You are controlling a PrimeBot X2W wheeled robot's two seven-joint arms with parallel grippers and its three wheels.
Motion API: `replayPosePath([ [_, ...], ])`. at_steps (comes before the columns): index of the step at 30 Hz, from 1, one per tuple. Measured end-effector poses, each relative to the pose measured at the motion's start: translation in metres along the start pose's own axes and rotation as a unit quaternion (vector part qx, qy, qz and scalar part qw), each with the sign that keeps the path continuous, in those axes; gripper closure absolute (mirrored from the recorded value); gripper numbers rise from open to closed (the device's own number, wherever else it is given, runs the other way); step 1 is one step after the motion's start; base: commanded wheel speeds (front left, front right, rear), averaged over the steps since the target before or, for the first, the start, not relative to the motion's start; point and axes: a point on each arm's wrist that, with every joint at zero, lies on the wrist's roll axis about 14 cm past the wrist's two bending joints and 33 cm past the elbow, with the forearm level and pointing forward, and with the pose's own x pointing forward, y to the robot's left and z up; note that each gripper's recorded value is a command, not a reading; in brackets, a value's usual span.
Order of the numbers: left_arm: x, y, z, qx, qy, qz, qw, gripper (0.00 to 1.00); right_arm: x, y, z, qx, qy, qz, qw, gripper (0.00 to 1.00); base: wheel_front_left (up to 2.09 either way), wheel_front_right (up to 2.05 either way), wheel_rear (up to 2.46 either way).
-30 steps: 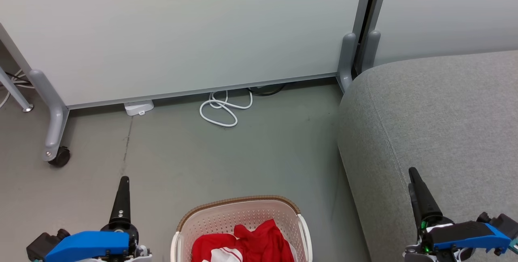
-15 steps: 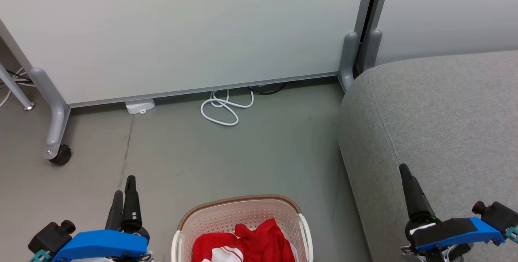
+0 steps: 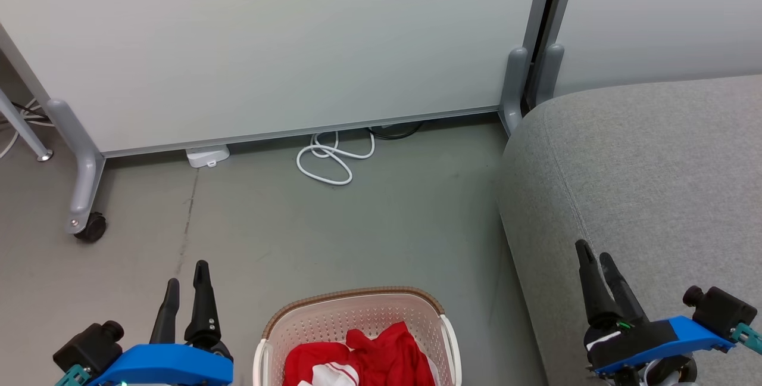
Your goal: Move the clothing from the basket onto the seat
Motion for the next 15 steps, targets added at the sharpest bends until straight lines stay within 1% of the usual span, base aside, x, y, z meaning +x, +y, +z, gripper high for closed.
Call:
replayPosePath([
  [15,-0.0048,-0.0023,-0.0045,0.088,-0.004,-0.008,0.996,0.00,0.0008,0.0071,-0.0002,-0.095,0.001,0.015,0.995,0.00,0.00,0.00,0.00],
])
